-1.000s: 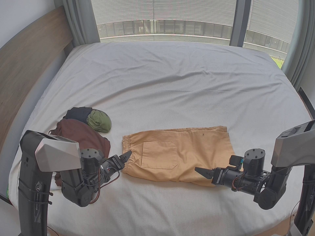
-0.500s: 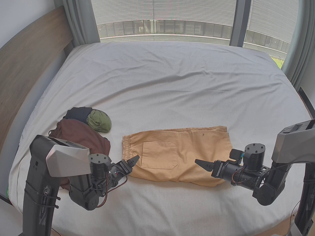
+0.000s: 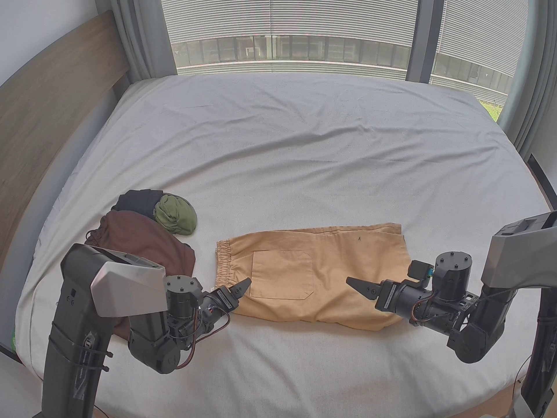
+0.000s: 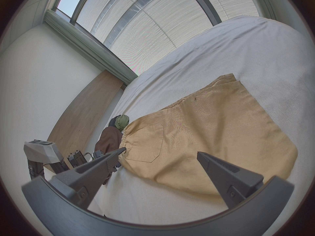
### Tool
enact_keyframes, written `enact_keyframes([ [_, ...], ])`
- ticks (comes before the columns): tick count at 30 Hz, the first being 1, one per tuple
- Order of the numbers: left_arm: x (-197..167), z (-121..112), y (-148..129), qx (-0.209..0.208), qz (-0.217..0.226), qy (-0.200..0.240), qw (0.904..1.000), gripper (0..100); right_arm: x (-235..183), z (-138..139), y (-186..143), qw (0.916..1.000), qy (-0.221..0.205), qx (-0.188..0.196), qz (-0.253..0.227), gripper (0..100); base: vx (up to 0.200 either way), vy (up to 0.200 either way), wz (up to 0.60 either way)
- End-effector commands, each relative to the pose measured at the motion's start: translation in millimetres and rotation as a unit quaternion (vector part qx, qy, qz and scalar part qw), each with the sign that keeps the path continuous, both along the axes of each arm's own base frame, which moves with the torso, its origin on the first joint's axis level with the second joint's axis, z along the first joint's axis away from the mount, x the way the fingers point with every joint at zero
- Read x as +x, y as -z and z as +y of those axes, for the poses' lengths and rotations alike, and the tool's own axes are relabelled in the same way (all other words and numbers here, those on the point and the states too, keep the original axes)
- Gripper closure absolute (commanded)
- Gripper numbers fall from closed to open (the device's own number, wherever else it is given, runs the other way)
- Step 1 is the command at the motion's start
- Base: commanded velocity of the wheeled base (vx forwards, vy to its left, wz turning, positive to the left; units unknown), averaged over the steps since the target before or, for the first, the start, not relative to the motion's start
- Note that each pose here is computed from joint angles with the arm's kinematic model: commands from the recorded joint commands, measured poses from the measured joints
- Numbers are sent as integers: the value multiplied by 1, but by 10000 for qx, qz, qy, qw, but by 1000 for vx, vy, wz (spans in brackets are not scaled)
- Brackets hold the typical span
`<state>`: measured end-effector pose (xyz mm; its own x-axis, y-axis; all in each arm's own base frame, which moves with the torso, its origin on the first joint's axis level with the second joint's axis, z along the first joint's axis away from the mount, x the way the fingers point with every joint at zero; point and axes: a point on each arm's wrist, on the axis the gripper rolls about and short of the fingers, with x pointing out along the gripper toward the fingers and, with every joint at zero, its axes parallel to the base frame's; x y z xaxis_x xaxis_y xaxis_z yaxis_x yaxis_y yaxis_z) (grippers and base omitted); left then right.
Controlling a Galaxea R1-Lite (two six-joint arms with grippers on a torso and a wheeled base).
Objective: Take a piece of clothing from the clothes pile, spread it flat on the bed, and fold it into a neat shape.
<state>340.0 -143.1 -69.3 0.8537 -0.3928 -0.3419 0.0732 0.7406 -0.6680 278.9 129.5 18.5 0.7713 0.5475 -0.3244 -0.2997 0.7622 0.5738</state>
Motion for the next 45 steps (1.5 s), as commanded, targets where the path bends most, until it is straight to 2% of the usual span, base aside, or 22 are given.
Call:
enact_keyframes([
  [1, 5, -6, -3, -197, -83, -3, 9998, 0, 0, 1, 1, 10000, -12, -5, 12, 0, 0, 0, 0],
  [4, 8, -7, -6, -317, -111, -44, 9994, 0, 0, 0, 1, 10000, -4, -2, 5, 0, 0, 0, 0],
  [16, 8, -6, -4, -313, -97, -69, 9994, 0, 0, 0, 0, 10000, -4, 5, -9, 0, 0, 0, 0],
  [17, 8, -6, -3, -310, -90, -69, 9995, 100, 0, 0, 0, 10000, -4, 5, -9, 0, 0, 0, 0],
  [24, 7, -3, -7, -349, -90, -112, 9993, 100, 0, 0, 0, 10000, -11, 4, -1, 0, 0, 0, 0],
  [29, -6, 3, -25, -339, -43, -92, 9994, 100, 1, 0, 3, 10000, -11, -9, 27, 0, 0, 0, 0],
  [35, -16, 9, -30, -149, -4, -93, 9998, 100, 0, 1, 3, 10000, -19, -15, 41, 0, 0, 0, 0],
  [45, -18, 47, -44, 241, -118, -413, 9988, 100, 0, 1, 3, 10000, -19, -15, 41, 0, 0, 0, 0],
])
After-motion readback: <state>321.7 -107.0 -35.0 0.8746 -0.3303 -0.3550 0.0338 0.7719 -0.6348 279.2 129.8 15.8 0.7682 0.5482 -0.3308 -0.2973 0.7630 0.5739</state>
